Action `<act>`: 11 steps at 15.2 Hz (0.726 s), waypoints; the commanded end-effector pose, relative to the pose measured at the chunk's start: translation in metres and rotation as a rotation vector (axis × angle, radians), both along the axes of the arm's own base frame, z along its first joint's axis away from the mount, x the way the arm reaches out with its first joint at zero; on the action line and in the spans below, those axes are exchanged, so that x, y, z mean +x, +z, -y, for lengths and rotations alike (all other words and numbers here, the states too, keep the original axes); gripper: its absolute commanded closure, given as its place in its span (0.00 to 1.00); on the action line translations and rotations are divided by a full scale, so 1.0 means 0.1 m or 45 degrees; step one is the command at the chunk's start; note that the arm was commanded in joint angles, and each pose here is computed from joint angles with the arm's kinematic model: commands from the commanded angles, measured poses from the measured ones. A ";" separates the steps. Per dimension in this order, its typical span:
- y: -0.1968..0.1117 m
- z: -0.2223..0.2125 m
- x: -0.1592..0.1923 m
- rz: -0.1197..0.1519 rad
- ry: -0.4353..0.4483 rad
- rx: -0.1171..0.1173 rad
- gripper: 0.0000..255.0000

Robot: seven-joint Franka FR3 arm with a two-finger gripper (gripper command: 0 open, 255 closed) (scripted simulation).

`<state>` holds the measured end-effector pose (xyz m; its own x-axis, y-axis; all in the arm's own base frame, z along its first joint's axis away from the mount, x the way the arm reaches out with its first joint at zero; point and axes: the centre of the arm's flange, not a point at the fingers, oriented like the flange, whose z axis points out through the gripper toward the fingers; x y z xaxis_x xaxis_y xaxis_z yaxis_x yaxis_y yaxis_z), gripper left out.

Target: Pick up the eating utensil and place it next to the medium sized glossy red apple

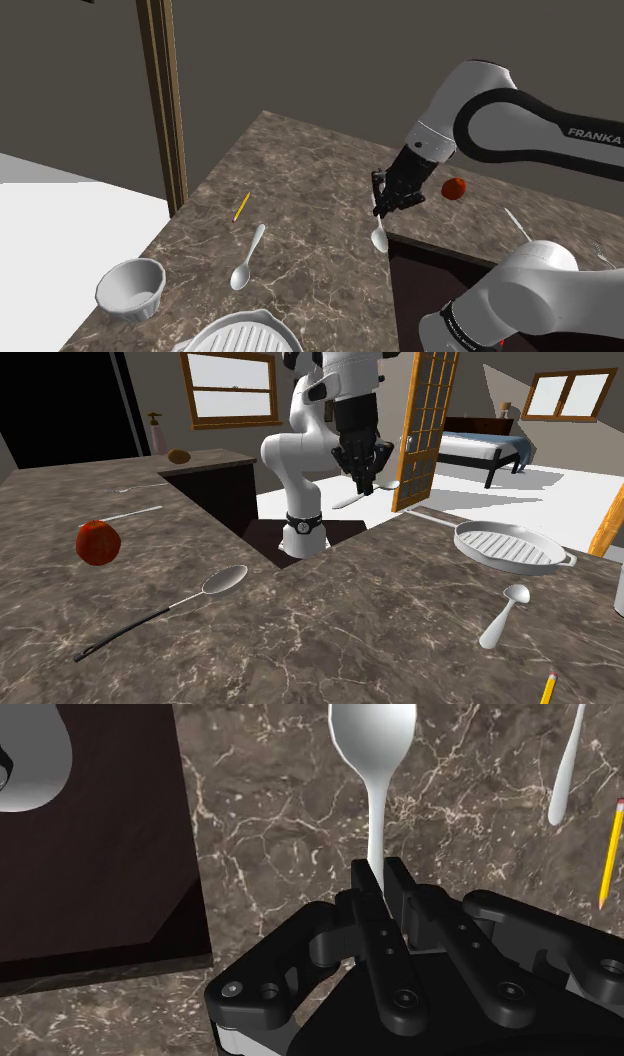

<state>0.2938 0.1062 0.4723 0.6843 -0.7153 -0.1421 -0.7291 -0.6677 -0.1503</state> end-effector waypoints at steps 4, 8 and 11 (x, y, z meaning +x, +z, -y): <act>0.01 0.65 0.13 0.000 0.002 -0.001 1.00; 0.01 1.16 0.24 0.000 0.002 -0.001 1.00; 0.01 1.55 0.33 0.000 0.002 -0.001 1.00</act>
<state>0.3268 -0.0361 0.4734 0.6841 -0.7154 -0.1421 -0.7292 -0.6675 -0.1507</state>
